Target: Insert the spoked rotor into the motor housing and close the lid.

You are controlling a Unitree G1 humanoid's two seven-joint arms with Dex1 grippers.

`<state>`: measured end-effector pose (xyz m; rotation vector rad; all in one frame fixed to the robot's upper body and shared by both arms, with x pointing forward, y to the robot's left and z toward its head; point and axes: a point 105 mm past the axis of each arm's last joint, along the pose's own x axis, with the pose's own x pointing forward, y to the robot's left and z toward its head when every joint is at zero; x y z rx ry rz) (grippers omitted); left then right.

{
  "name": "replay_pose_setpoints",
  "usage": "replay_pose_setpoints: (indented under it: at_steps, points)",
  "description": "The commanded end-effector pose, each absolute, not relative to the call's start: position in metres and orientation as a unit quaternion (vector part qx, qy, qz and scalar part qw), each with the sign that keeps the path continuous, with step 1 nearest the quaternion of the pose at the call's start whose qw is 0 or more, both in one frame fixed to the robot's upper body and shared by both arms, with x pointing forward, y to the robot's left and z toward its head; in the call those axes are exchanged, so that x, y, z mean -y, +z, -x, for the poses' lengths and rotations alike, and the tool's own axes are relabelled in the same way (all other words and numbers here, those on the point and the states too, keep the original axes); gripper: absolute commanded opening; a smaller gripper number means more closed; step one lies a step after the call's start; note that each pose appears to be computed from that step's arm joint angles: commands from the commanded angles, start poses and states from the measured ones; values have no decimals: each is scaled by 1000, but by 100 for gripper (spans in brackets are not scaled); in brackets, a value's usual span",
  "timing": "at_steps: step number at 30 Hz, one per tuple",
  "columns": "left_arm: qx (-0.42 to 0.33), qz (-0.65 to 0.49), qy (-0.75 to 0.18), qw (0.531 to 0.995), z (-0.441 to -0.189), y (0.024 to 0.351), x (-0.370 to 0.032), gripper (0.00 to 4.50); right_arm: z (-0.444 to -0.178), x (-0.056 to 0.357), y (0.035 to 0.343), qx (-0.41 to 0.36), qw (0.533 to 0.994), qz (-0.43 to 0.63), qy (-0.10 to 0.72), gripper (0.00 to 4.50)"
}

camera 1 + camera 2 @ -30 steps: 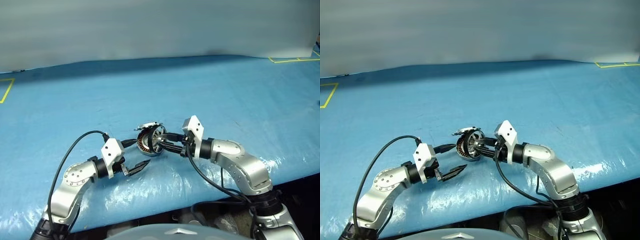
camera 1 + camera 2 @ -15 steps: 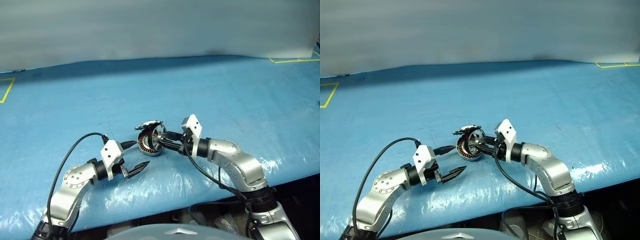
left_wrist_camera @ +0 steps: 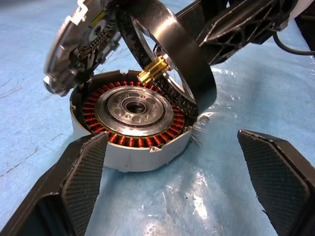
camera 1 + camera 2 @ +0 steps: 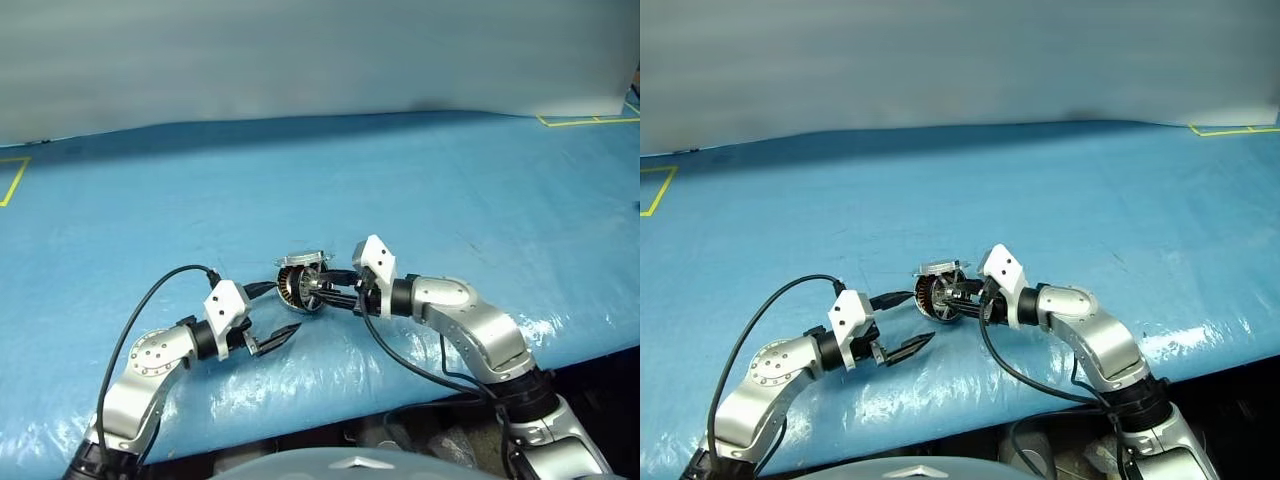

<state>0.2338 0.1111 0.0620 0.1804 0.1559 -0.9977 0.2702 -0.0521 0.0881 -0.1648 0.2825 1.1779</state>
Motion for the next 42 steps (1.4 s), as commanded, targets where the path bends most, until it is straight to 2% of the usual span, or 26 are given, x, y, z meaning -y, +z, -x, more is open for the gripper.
replay_pose_setpoints:
  at_steps: [1,2,12,17,18,20,24,29,42]
  points:
    - [-50,-92,-488,867,-231,73,-104,450,-275,51,86,-140,827,70,540,237]
    - [-50,-92,-488,867,-231,73,-104,450,-276,51,86,-144,827,69,538,265]
    - [-52,-89,-481,871,-230,70,-107,450,-279,59,113,-102,840,23,533,265]
    - [-50,-87,-475,874,-233,69,-109,450,-275,54,123,-83,832,11,549,265]
    - [-49,-87,-472,876,-234,69,-111,450,-273,52,123,-84,828,10,554,265]
    - [-49,-90,-462,881,-237,70,-117,450,-269,46,118,-94,819,28,565,227]
    - [-62,-99,-441,890,-238,70,-136,450,-267,39,109,-108,812,56,571,227]
    - [-77,-112,-419,898,-238,70,-155,450,-274,33,111,-103,815,58,567,227]
    - [-64,-99,-424,898,-237,71,-135,450,-280,24,97,-130,799,114,576,227]
